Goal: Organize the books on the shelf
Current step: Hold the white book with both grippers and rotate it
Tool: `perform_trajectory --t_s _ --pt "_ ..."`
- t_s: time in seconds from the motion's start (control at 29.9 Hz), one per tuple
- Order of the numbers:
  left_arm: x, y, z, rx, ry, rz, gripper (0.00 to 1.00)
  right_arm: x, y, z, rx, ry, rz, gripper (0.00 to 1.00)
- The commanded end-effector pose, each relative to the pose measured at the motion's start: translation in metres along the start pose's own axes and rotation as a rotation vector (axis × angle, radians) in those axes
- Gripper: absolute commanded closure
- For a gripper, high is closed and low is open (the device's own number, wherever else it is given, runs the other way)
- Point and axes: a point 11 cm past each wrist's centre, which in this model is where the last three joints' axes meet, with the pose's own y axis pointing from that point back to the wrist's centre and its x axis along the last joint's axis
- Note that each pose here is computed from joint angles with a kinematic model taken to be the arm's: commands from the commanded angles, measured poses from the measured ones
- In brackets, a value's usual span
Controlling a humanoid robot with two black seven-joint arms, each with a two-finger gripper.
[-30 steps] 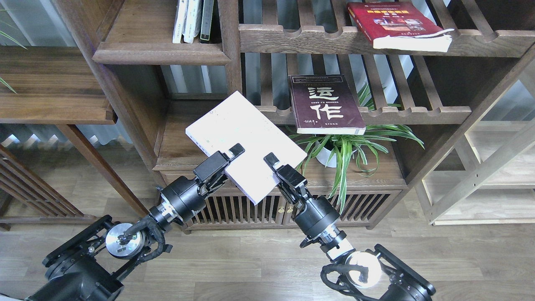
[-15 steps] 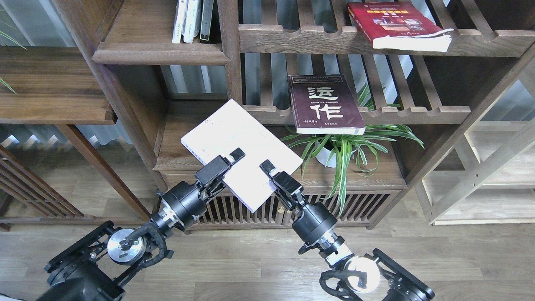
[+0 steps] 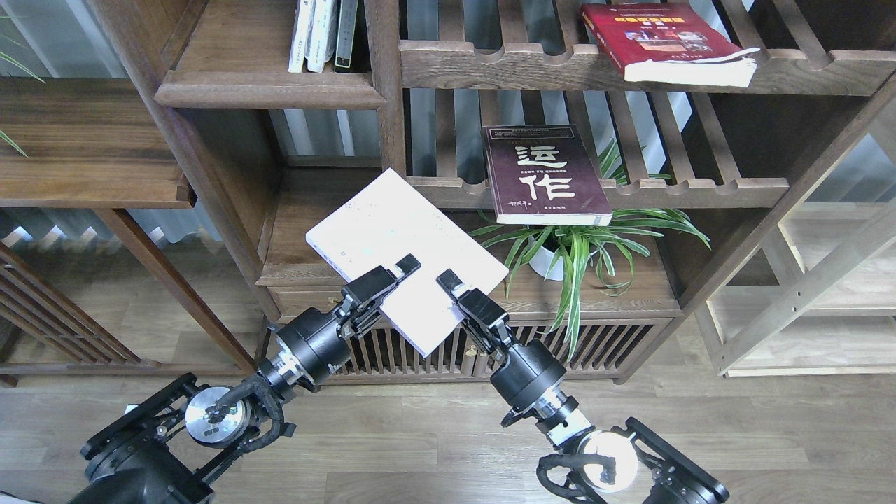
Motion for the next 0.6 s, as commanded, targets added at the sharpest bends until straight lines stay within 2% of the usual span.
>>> perform_trajectory --t_s 0.0,0.03,0.27,0.4,0.57 --pt "0.0032 0.0035 -0.0010 0.000 0.004 0.010 0.65 0.0003 0.0001 -0.0012 0.005 0.000 0.001 0.98" --pt "0.0037 0.0039 -0.0014 0.000 0.005 0.011 0.69 0.0003 0.0001 -0.0012 0.005 0.000 0.001 0.98" --pt "0.0048 0.0061 0.0000 -0.007 0.005 0.015 0.78 0.0015 0.0009 -0.0031 0.012 0.001 0.005 0.98" --pt "0.0047 0.0066 0.0019 -0.016 0.006 0.014 0.88 0.0028 0.0014 -0.0042 0.015 0.002 0.009 0.97" --pt "0.0052 0.0079 0.0040 -0.031 0.015 0.014 0.91 0.0047 0.0022 -0.0046 0.018 0.001 0.015 0.97"
